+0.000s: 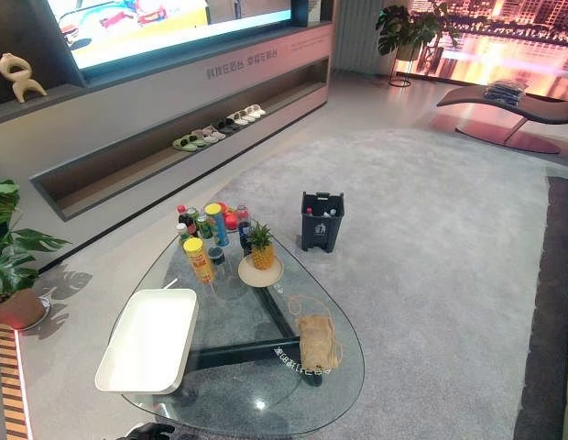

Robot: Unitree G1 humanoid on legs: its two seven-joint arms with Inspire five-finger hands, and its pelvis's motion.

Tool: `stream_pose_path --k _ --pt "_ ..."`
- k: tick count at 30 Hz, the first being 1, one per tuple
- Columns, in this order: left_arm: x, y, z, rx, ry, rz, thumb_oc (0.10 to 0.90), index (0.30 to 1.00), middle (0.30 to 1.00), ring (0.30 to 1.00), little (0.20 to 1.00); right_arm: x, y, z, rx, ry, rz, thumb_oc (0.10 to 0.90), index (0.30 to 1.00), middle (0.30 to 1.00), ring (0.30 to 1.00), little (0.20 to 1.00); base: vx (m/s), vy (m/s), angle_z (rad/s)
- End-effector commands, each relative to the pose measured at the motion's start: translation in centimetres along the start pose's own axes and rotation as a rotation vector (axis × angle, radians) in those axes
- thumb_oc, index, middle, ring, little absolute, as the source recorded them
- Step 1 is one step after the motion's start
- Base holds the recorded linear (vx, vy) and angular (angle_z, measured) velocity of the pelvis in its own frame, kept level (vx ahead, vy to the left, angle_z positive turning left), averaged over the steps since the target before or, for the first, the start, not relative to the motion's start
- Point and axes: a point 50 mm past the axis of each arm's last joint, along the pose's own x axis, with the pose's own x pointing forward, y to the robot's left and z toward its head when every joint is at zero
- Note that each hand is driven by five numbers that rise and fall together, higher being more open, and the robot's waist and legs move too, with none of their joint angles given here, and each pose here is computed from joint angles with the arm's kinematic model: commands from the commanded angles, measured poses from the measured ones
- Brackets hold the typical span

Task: Wipe the table with a cloth and put it in the basket.

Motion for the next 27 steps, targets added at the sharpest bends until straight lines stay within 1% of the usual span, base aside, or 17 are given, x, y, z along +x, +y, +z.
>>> stream_pose_path --k 1,7,14,17,19,21,24,25,27 --pt "0.2 0.6 1.4 0.044 -0.004 0.019 0.800 0.900 0.900 0.900 0.900 -0.3 -0.7 1.8 0.019 -0.001 -0.026 0.800 0.900 0.900 0.900 0.900 0.00 0.000 0.00" --pt "0.2 0.7 1.3 0.035 0.006 0.029 0.800 0.900 0.900 0.900 0.900 -0.3 -0.9 1.7 0.027 0.003 -0.051 0.800 0.900 0.900 0.900 0.900 0.00 0.000 0.00" --pt "0.1 1.1 0.7 -0.023 0.021 0.067 0.800 0.900 0.900 0.900 0.900 -0.4 -1.9 1.1 0.048 0.026 -0.137 0.800 0.900 0.900 0.900 0.900 0.03 0.008 0.00" --pt "0.1 1.5 0.5 -0.055 0.022 0.085 0.800 0.900 0.900 0.900 0.900 -0.5 -2.5 0.8 0.071 0.041 -0.147 0.800 0.900 0.900 0.900 0.900 0.05 0.022 0.01" --pt "0.0 2.0 0.4 -0.095 0.022 0.105 0.800 0.900 0.900 0.900 0.900 -0.6 -2.9 0.5 0.117 0.054 -0.151 0.800 0.900 0.900 0.900 0.900 0.04 0.042 0.01" --pt "-0.1 3.1 1.0 -0.155 -0.005 0.154 0.800 0.900 0.900 0.900 0.900 -0.8 -3.8 0.8 0.151 0.048 -0.166 0.800 0.900 0.900 0.900 0.900 -0.04 0.045 0.00" --pt "-0.1 3.9 1.8 -0.186 -0.028 0.187 0.800 0.900 0.900 0.900 0.900 -1.0 -4.5 1.0 0.183 0.044 -0.190 0.800 0.900 0.900 0.900 0.900 -0.09 0.044 -0.01" --pt "-0.3 5.3 3.1 -0.214 -0.079 0.228 0.800 0.900 0.900 0.900 0.900 -1.4 -5.5 1.9 0.222 0.010 -0.221 0.800 0.900 0.900 0.900 0.900 -0.18 0.045 0.00" --pt "-0.6 6.8 4.4 -0.241 -0.119 0.261 0.800 0.900 0.900 0.900 0.900 -1.8 -6.4 2.9 0.243 -0.019 -0.239 0.800 0.900 0.900 0.900 0.900 -0.24 0.027 0.01"
